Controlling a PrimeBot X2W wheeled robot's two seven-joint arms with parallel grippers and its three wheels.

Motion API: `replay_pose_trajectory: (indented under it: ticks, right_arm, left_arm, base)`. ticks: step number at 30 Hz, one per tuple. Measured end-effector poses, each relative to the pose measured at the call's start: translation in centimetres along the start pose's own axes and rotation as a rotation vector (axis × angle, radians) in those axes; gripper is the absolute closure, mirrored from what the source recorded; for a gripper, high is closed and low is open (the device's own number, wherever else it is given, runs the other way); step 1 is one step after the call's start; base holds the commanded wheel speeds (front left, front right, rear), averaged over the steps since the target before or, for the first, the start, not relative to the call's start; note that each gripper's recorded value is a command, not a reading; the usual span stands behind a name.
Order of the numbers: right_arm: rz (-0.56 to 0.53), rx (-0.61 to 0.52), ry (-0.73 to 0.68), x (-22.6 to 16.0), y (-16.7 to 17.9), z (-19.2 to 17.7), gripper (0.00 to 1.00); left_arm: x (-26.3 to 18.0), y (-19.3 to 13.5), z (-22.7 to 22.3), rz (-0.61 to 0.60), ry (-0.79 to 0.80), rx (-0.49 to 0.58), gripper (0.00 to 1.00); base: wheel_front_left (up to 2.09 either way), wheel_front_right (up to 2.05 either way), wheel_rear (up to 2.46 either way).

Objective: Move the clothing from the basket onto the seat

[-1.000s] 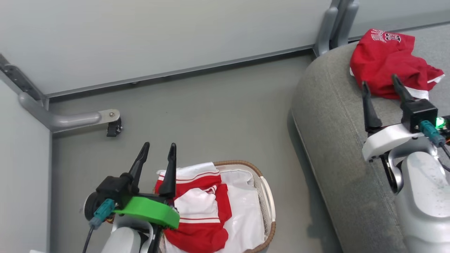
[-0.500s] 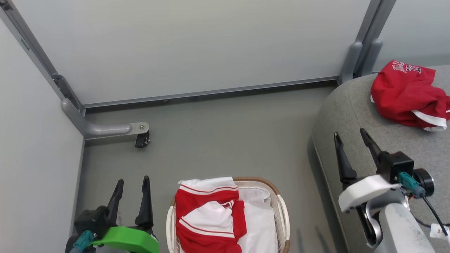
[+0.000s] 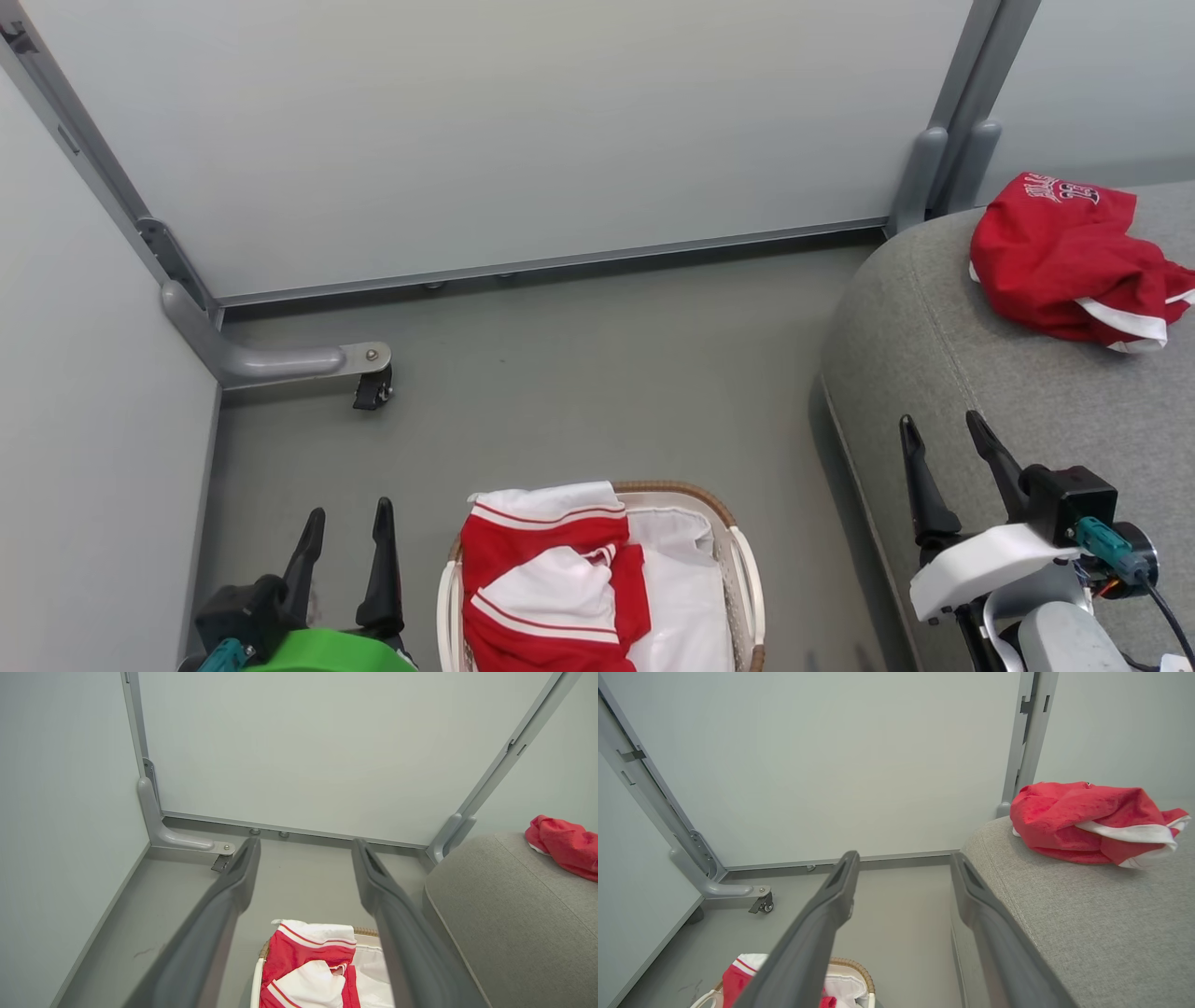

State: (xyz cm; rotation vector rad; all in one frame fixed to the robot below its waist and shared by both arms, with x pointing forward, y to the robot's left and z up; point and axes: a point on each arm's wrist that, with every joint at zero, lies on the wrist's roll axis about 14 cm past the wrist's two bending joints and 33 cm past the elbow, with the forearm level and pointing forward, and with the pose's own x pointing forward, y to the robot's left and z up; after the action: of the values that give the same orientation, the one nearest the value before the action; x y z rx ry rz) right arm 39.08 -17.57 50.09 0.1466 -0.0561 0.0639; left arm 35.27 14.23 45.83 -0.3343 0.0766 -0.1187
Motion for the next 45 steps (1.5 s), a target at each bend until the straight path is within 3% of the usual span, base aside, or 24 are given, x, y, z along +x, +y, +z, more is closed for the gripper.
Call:
replay_pose_trajectory:
  ticks: [30,38,45]
  right_arm:
    - [0.013,0.000,0.020,0.4,0.4,-0.8,0.00]
    - [0.013,-0.025,0.011,2.7,0.0,-0.8,0.00]
    - [-0.004,-0.051,-0.001,5.6,-1.0,-1.2,0.00]
  left_arm:
    - [0.5,-1.5,-1.6,-0.049,0.051,0.002,0.00]
    - [4.6,-4.1,-2.4,-0.155,0.085,0.073,0.00]
    - [8.3,-5.7,-6.6,-0.244,0.213,0.136,0.00]
  base:
    - [0.00,0.00,0.00]
    - [0.00,0.00,0.00]
    - [0.00,0.00,0.00]
